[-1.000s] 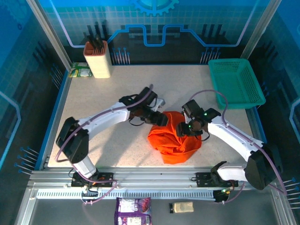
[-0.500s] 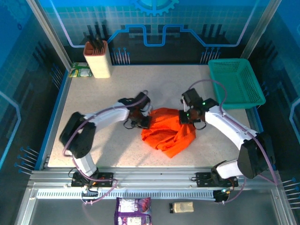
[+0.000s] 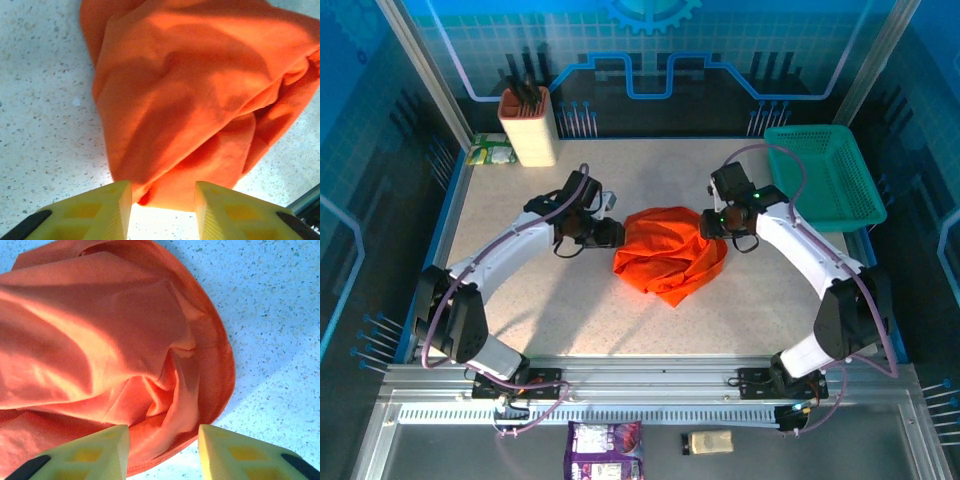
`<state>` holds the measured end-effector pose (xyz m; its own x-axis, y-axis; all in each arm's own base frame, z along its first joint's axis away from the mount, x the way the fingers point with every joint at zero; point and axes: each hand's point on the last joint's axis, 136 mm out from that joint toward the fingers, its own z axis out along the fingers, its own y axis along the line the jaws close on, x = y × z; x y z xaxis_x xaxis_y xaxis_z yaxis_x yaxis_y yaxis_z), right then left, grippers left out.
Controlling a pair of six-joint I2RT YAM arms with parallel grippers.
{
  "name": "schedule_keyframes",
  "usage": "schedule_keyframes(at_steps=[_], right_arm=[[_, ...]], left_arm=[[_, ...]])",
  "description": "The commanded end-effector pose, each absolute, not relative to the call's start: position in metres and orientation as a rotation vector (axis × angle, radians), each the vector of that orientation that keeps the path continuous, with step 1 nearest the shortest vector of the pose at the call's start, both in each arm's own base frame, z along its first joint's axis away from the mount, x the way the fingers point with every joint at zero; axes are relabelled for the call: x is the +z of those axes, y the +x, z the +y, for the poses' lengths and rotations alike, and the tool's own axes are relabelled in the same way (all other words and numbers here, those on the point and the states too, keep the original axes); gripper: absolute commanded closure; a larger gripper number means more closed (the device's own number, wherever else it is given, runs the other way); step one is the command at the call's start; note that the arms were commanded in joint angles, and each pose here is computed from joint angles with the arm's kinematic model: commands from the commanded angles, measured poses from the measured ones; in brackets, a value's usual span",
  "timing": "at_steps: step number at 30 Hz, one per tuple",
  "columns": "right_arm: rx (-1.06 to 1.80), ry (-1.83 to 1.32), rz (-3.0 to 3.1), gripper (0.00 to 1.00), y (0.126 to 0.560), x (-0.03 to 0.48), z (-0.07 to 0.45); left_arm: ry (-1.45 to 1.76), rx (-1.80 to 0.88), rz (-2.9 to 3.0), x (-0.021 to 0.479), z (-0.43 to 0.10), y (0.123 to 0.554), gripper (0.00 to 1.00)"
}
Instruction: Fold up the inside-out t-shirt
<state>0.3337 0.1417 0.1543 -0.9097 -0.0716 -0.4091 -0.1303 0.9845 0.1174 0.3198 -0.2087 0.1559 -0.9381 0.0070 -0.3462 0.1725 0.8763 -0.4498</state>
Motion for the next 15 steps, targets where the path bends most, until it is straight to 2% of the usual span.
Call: schedule_keyframes(at_steps=[1, 5, 8, 11, 15], right_arm=[[0.218, -0.17, 2.701, 0.56, 0.312, 0.167, 0.155], [0.381, -0.205, 2.73, 0.55, 0.286, 0.154, 0.202], [0.477, -0.204, 2.752, 0.51, 0.272, 0.139, 0.235], [0.537, -0.1, 2.762, 0.48, 0.268, 0.127, 0.25], [0.693, 0.035, 2.737, 0.44, 0.265, 0.116, 0.272]], left_arm=[[0.258, -0.71, 2.684, 0.178, -0.24, 0.312, 0.6], [0.389, -0.624, 2.731, 0.159, -0.264, 0.305, 0.57], [0.431, -0.528, 2.756, 0.138, -0.263, 0.315, 0.49], [0.477, -0.442, 2.789, 0.117, -0.258, 0.326, 0.44], [0.513, -0.367, 2.812, 0.101, -0.255, 0.339, 0.42]])
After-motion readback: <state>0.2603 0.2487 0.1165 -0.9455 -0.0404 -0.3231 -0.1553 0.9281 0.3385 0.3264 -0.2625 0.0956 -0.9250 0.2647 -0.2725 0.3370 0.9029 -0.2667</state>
